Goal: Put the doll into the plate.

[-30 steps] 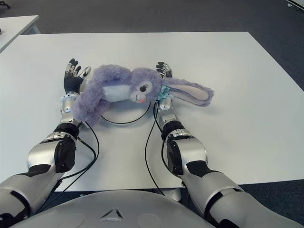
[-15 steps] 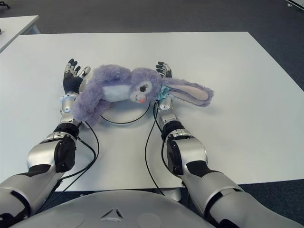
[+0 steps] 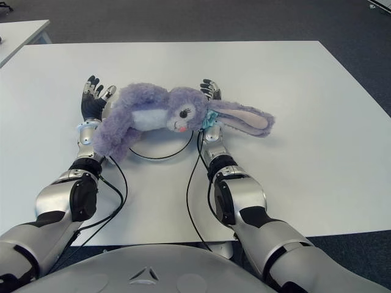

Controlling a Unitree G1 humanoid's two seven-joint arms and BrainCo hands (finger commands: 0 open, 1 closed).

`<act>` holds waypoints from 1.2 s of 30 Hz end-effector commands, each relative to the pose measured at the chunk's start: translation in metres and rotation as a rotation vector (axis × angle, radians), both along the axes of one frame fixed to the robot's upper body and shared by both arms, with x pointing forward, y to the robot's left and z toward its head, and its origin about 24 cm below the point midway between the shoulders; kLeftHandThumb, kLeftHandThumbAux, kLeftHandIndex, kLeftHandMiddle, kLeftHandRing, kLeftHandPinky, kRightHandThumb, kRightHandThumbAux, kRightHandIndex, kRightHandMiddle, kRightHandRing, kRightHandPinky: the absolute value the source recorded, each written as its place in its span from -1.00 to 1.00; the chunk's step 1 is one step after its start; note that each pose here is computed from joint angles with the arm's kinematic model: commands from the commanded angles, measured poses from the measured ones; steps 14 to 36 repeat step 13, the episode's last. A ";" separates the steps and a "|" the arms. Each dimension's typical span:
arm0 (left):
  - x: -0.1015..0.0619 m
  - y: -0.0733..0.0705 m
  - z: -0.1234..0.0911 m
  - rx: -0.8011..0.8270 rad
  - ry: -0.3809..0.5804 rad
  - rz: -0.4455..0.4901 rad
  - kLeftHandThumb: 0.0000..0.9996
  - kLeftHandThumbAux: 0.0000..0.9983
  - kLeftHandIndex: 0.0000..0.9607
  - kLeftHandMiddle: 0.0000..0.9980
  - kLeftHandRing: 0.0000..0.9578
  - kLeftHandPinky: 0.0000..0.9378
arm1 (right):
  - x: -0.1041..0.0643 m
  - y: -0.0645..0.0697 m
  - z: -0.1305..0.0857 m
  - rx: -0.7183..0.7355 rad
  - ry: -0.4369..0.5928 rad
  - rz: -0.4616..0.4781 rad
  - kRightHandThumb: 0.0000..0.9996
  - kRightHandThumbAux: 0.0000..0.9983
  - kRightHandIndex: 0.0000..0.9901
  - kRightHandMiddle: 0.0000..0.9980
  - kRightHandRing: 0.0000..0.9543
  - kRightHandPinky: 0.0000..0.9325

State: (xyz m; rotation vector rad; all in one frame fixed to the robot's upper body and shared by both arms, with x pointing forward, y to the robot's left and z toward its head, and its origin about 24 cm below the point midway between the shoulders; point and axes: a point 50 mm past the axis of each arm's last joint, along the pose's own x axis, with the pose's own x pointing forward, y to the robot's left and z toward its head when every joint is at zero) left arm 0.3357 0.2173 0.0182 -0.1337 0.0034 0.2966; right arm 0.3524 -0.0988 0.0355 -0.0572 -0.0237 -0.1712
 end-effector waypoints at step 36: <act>-0.087 -0.023 -0.110 -0.175 0.488 0.018 -0.91 0.54 -0.97 -0.95 -1.00 -0.94 | -0.079 -0.004 -0.106 0.025 0.472 -0.042 0.43 0.80 -0.54 -0.39 -0.42 -0.46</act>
